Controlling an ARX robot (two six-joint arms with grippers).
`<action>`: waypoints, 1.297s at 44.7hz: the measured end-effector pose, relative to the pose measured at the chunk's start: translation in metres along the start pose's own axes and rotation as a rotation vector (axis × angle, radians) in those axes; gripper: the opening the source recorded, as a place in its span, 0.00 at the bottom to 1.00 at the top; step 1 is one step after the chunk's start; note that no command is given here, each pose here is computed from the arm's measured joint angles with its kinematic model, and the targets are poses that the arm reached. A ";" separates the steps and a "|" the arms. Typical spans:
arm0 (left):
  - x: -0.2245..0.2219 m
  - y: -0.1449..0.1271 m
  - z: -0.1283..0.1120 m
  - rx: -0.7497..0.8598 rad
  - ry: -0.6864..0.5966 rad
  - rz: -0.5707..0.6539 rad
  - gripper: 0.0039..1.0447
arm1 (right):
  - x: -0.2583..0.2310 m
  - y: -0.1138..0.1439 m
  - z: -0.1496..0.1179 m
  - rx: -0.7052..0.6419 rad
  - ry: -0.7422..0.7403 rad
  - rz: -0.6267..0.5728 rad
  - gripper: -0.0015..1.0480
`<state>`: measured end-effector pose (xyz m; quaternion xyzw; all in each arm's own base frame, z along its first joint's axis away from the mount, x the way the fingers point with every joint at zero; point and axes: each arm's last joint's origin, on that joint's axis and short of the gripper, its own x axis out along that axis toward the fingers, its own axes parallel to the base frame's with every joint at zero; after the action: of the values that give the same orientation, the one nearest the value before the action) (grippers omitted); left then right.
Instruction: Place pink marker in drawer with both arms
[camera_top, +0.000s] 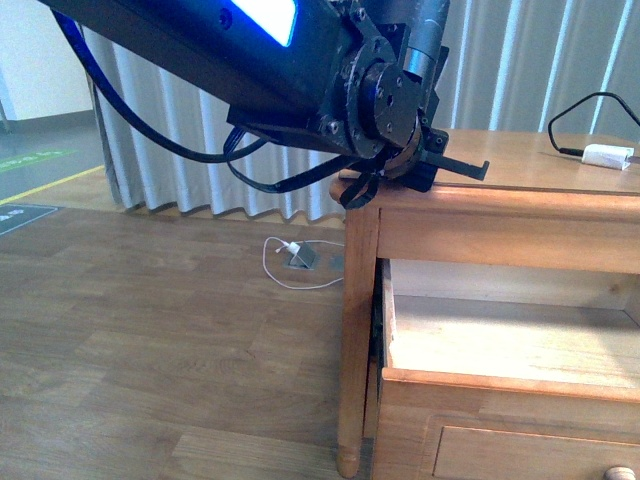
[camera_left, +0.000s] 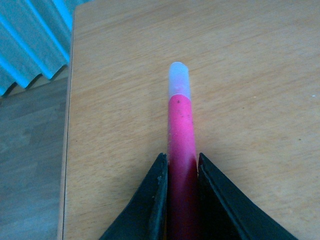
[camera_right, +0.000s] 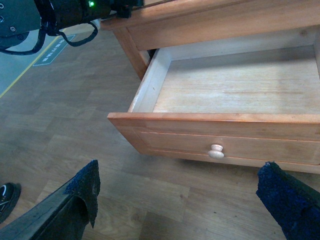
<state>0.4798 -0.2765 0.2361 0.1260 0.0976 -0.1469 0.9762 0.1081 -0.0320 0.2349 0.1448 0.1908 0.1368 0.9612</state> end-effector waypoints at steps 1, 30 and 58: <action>-0.001 0.001 -0.001 0.004 -0.012 -0.005 0.16 | 0.000 0.000 0.000 0.000 0.000 0.000 0.92; -0.124 0.029 -0.022 0.230 -0.250 -0.626 0.13 | 0.000 0.000 0.000 0.000 0.000 0.000 0.92; -0.063 -0.020 -0.090 0.193 -0.108 -0.537 0.28 | 0.000 0.000 0.000 0.000 0.000 0.000 0.92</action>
<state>0.4009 -0.2540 0.1606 0.1801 0.0609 -0.4150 0.8897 0.1081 -0.0320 0.2349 0.1448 0.1908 0.1368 0.9612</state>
